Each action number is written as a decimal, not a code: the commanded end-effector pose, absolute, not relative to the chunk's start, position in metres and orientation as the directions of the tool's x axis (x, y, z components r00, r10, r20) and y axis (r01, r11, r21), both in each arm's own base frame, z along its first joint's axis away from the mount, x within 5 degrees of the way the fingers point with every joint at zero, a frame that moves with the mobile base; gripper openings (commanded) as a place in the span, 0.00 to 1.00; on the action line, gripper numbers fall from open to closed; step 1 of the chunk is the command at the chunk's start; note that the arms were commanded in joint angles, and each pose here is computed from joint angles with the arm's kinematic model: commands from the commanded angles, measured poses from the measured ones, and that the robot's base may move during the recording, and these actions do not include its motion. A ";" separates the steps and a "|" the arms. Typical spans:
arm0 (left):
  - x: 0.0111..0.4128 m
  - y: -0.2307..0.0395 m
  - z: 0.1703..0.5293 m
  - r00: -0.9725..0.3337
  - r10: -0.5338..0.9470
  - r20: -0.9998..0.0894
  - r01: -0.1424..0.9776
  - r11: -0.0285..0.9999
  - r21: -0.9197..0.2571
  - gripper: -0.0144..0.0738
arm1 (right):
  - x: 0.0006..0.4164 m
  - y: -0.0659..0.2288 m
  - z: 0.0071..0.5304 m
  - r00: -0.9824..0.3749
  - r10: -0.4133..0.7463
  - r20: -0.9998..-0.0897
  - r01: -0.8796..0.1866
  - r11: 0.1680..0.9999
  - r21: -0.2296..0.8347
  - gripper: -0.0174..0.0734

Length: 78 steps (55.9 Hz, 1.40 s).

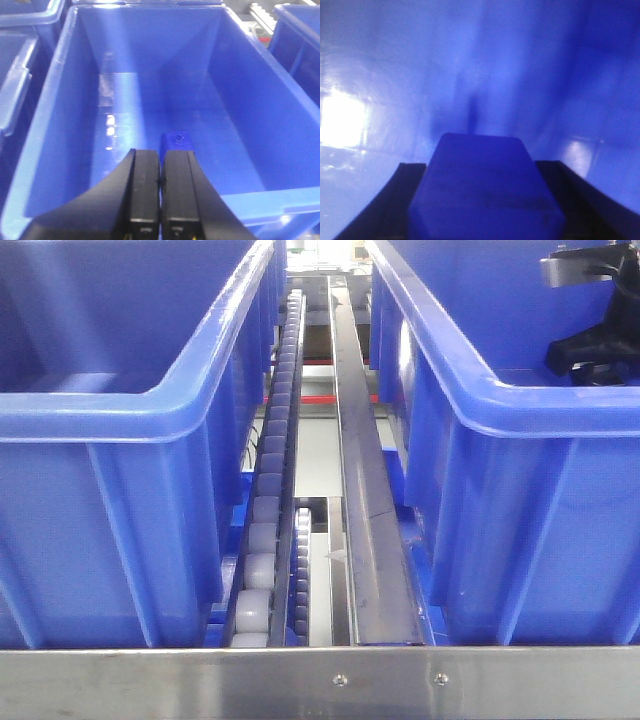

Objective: Pick and sort blue part to right shelf
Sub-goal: 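Lower the right gripper into the bin below it and release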

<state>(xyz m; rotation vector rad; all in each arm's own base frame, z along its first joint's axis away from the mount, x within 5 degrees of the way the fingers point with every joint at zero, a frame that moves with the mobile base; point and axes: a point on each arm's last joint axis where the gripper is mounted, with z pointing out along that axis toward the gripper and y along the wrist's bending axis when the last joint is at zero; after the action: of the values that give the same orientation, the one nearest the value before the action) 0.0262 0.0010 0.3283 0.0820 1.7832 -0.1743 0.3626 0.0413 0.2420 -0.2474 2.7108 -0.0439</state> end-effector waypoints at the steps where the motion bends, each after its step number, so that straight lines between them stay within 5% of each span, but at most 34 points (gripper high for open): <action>1: 0.027 0.000 0.340 -0.151 -0.060 -0.987 0.163 0.983 -0.085 0.31 | 0.362 0.038 0.273 -0.847 -0.182 -0.499 -0.158 0.983 -0.089 0.85; 14: 0.022 0.002 0.334 -0.209 -0.045 -0.977 0.146 0.986 -0.077 0.31 | 0.344 0.036 0.310 -0.791 -0.174 -0.586 -0.149 0.985 -0.092 0.71; 29: -0.006 0.017 0.331 -0.105 -0.002 -0.994 0.085 0.996 -0.011 0.31 | 0.286 0.029 0.349 -0.689 -0.165 -0.706 -0.138 0.986 -0.095 0.22; 44: -0.016 0.023 0.321 -0.159 0.020 -0.987 0.040 0.999 0.014 0.31 | 0.200 0.020 0.353 -0.567 -0.144 -0.811 -0.129 0.988 -0.085 0.24; 63: -0.015 0.022 0.331 -0.054 0.016 -0.998 0.058 0.998 0.013 0.31 | 0.080 0.006 0.341 -0.275 -0.109 -0.955 -0.106 0.991 -0.083 0.24; 78: -0.014 0.021 0.331 -0.040 0.016 -0.999 0.062 0.998 0.014 0.31 | 0.026 0.000 0.333 -0.060 -0.080 -0.995 -0.091 0.993 -0.074 0.24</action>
<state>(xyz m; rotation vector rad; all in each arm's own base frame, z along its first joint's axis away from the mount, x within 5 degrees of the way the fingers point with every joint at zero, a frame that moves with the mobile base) -0.0073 0.0200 0.3180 0.0611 1.7434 -0.0277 0.0352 0.0011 0.3168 -0.1473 1.7898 0.0077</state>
